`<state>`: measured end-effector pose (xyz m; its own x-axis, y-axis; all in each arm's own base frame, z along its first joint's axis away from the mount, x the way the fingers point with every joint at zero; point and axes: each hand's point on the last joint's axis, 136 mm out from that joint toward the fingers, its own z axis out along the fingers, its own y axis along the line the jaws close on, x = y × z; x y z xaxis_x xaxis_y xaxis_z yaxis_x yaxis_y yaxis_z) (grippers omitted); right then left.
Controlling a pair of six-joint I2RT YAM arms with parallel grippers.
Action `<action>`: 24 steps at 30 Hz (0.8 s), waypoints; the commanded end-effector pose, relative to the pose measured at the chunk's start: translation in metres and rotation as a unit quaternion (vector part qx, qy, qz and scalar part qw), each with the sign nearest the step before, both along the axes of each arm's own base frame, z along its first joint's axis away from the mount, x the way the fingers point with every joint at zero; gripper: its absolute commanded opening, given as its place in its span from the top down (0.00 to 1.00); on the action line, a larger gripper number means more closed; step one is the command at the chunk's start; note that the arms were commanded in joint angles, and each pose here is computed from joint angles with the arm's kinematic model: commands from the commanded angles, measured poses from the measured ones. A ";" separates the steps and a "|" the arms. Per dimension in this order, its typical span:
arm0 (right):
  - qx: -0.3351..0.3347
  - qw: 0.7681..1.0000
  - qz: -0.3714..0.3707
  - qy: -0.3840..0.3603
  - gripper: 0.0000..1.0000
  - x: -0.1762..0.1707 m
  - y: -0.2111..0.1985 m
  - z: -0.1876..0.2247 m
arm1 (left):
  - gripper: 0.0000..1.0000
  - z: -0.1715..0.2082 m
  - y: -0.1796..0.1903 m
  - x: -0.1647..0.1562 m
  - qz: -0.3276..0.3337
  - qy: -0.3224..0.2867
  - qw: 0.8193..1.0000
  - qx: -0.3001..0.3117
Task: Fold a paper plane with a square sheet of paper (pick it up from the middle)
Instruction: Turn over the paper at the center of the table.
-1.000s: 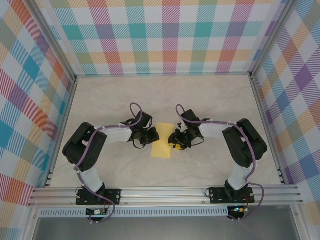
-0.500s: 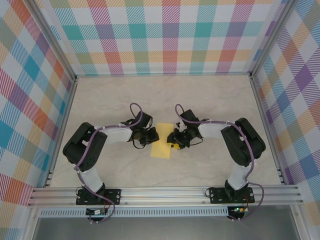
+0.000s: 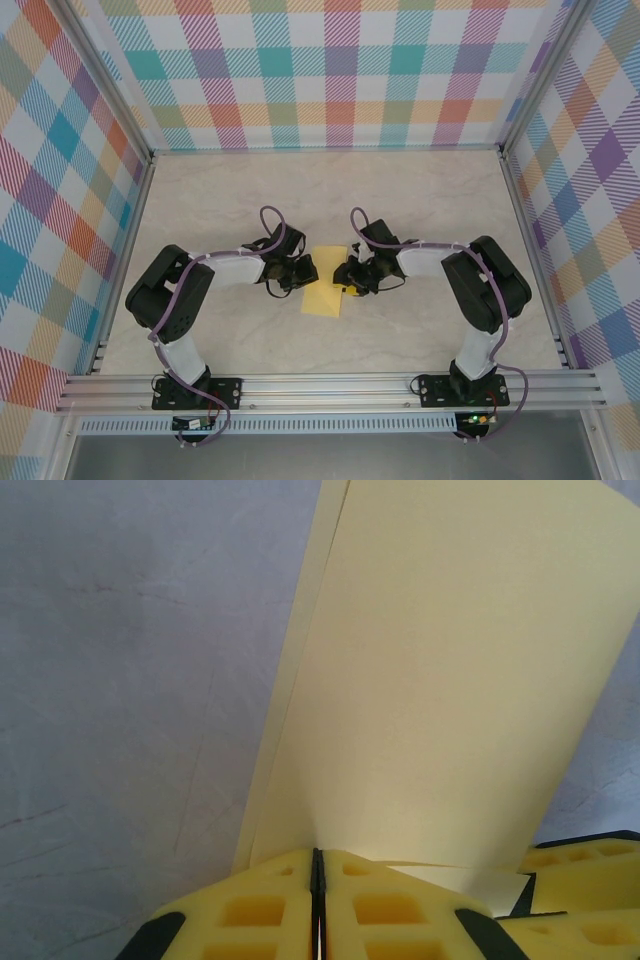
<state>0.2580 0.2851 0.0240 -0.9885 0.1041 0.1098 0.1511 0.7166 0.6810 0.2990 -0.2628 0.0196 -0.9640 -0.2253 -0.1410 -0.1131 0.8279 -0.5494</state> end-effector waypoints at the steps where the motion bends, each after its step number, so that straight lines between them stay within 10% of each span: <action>1: 0.021 1.000 0.002 -0.020 0.66 0.003 0.003 0.011 | 0.91 -0.009 0.013 -0.008 0.011 0.010 0.999 0.032; 24: 0.087 0.993 0.035 -0.070 0.82 0.007 0.019 0.020 | 0.88 0.016 0.014 -0.003 0.054 -0.017 0.998 -0.004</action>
